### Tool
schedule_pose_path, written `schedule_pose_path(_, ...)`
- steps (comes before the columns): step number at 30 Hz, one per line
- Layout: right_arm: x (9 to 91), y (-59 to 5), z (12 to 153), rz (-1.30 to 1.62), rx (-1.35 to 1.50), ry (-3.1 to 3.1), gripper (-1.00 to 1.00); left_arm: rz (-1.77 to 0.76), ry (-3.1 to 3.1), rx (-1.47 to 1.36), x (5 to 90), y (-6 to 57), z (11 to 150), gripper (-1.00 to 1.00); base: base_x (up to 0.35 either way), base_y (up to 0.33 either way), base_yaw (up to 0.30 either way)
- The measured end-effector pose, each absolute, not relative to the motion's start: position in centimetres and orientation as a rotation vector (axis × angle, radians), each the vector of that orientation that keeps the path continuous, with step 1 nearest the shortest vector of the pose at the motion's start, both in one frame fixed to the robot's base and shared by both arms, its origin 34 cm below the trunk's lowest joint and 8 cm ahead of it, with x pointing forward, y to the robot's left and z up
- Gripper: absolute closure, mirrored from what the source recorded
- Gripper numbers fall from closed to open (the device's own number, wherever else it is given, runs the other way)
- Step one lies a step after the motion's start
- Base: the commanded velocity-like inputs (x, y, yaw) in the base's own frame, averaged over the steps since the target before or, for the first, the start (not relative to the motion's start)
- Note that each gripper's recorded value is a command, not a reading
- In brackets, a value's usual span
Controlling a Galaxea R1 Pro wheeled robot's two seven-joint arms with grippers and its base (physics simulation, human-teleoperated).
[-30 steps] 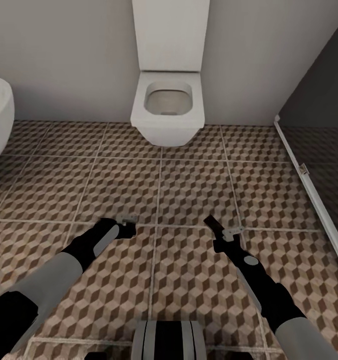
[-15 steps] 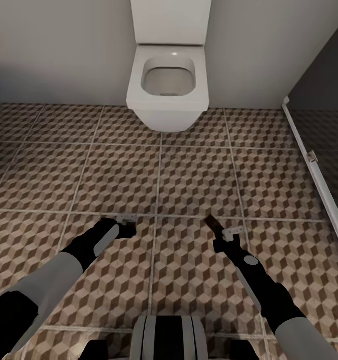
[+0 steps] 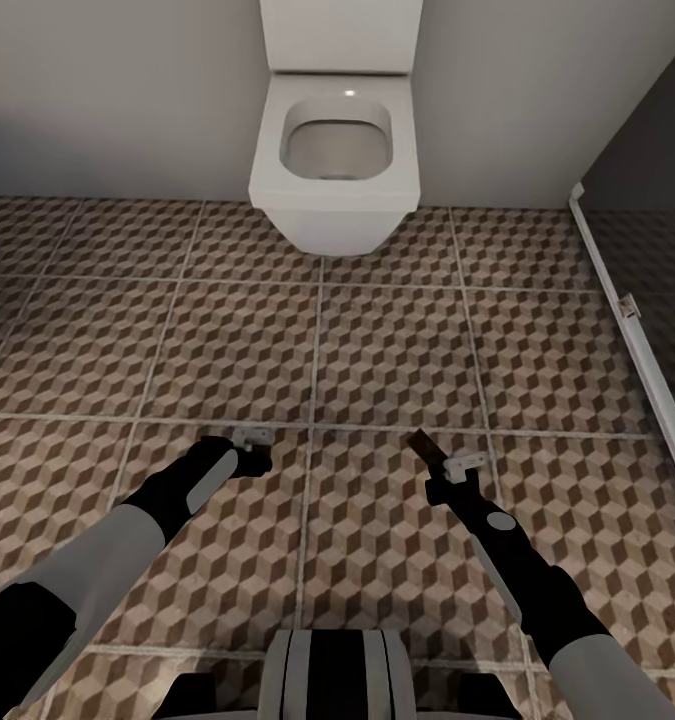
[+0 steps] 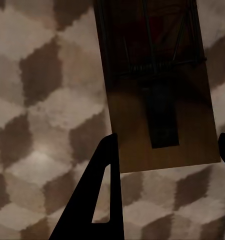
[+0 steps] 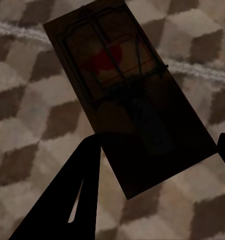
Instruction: Take the four mousetraps from the cabinet in the bathroom and place them on the bathroom floor. Make sure all four end up on the same floor surface, and ensure that at least two of them are either under or directly next to the same bathroom sink.
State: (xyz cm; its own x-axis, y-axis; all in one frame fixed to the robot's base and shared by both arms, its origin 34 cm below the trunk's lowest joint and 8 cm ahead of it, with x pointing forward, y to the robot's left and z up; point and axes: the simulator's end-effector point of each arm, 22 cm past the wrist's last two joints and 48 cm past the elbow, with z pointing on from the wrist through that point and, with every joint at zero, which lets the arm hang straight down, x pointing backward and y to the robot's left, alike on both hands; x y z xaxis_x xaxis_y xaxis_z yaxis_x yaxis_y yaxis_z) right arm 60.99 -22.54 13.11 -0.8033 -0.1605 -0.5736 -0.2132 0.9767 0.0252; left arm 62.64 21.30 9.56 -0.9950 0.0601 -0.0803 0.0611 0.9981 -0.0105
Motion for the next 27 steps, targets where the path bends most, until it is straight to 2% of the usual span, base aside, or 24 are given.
schedule_pose_path(9, 61.4, -22.4, 13.1, 0.105, -0.247, 2.488, 1.00, -0.020, 3.047, 0.084, 62.8, 21.3, 9.2, 1.00, 0.000, 0.000, 0.000)
schedule_pose_path(18, 61.6, -23.2, 13.0, -0.126, -0.066, 2.454, 1.00, -0.035, 2.903, 0.013, 66.0, 21.0, 9.8, 1.00, 0.000, 0.000, 0.000)
schedule_pose_path(27, 61.0, -23.5, 12.2, -0.165, -0.050, 2.477, 1.00, -0.047, 2.885, 0.005, 66.6, 20.7, 10.1, 1.00, 0.000, 0.000, 0.000)
